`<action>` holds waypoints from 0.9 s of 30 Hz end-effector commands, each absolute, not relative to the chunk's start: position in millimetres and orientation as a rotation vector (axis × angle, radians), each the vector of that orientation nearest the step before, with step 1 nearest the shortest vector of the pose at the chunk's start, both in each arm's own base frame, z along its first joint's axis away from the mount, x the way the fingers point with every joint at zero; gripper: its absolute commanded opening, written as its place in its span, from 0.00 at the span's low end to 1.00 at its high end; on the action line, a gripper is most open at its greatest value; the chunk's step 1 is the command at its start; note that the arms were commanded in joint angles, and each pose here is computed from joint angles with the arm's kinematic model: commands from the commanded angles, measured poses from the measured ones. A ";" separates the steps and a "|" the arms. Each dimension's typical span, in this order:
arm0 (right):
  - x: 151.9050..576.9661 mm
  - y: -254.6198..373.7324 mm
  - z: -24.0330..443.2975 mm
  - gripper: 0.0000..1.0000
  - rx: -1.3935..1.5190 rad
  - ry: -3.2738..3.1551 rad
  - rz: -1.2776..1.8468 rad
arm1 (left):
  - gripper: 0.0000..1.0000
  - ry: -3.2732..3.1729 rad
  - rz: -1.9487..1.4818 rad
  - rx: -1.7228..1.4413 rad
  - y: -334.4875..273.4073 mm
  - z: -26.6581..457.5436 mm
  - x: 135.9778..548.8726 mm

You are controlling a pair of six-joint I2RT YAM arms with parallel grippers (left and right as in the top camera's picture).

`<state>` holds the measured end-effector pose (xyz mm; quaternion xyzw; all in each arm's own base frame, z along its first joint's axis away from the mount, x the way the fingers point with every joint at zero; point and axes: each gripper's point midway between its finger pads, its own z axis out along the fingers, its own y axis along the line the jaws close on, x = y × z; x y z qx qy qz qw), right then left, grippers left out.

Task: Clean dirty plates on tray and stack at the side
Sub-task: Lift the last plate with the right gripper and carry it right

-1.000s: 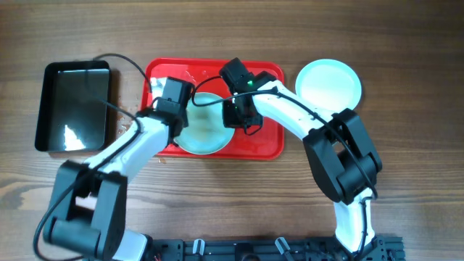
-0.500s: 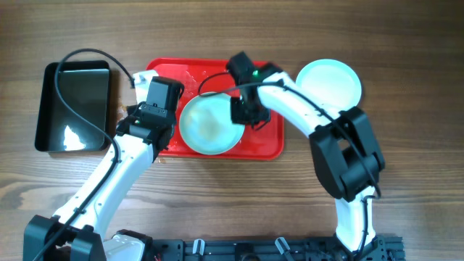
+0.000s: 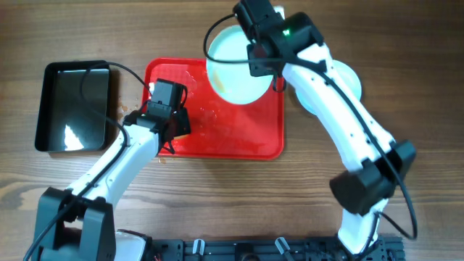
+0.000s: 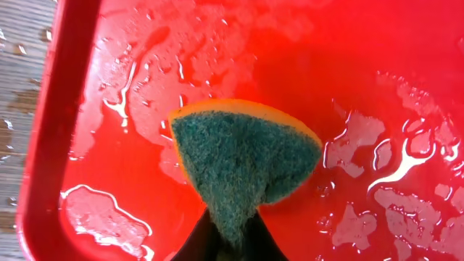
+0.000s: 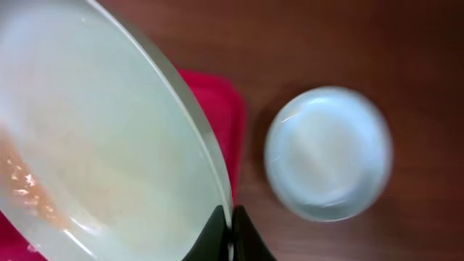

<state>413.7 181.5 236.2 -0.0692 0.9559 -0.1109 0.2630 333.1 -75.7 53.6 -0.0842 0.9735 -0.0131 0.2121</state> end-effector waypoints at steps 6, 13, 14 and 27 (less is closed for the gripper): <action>398.2 177.3 311.1 0.04 -0.257 2.205 -0.768 | 0.04 2.713 -0.072 -0.250 -79.1 48.5 333.8; 381.7 198.5 341.5 0.04 -0.344 2.014 -0.936 | 0.04 2.706 -0.076 -0.250 -79.6 49.1 335.4; 379.7 202.7 342.8 0.04 -0.365 2.004 -0.941 | 0.04 2.704 -0.077 -0.250 -79.7 49.3 335.8; 382.2 211.6 315.4 0.04 -0.366 2.153 -0.749 | 0.13 2.703 -0.077 -0.250 -79.7 49.3 335.9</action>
